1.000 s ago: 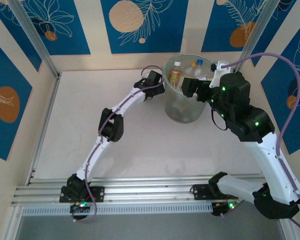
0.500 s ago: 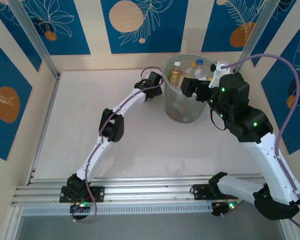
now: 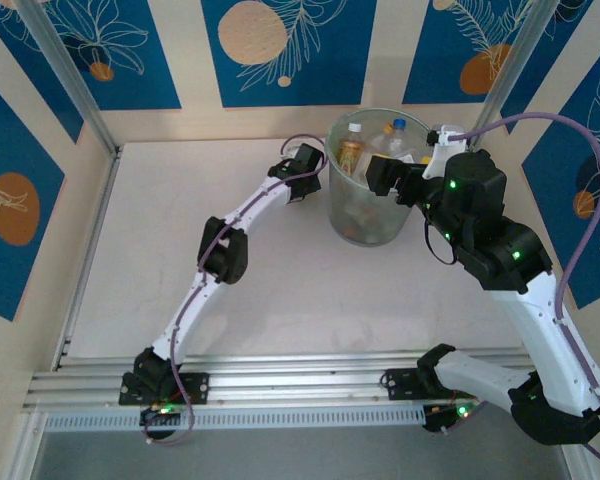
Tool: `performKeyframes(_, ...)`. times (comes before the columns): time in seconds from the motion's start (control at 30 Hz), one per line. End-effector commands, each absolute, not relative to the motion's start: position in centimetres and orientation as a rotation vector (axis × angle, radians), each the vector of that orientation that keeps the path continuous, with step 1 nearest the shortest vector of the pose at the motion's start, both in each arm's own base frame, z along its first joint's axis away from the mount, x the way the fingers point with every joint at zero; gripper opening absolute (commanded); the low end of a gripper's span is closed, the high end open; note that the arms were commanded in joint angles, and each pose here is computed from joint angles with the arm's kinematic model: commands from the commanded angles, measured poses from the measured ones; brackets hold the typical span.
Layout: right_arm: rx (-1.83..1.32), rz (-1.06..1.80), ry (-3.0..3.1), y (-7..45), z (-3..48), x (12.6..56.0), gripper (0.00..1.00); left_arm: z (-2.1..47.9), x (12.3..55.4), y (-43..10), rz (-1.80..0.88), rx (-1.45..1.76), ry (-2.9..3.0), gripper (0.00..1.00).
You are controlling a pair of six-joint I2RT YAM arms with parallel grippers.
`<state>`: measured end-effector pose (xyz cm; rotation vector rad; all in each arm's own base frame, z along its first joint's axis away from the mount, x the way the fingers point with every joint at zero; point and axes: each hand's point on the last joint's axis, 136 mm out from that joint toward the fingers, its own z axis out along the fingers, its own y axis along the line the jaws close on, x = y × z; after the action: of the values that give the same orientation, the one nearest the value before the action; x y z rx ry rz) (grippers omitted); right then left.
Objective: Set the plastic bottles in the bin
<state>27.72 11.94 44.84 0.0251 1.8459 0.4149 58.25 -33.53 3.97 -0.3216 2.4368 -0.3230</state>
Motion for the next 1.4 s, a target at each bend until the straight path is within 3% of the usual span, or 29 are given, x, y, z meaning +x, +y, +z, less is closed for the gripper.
performKeyframes(0.0, 0.042, 0.393, 1.814, 11.4, 45.4, 27.6, 0.99, 6.8, 59.0, -32.6, -0.319, -0.338, 2.385, 0.27)
performKeyframes(0.37, 0.047, 0.382, 1.817, 11.1, 44.9, 27.4, 0.99, 10.3, 57.6, -29.4, -0.222, -0.351, 2.361, 0.14)
performKeyframes(0.77, 0.057, 0.365, 1.842, 10.9, 44.2, 27.4, 0.99, 19.2, 54.0, -23.8, -0.194, -0.153, 2.336, 0.08)
performKeyframes(1.1, 0.068, 0.351, 1.866, 10.9, 43.4, 27.8, 0.99, 25.9, 47.8, -21.6, -0.308, 0.139, 2.342, 0.09)
performKeyframes(1.37, 0.112, 0.247, 1.907, 9.9, 42.0, 28.5, 0.99, 32.0, 42.7, -23.9, -0.565, 0.352, 2.260, 0.12)
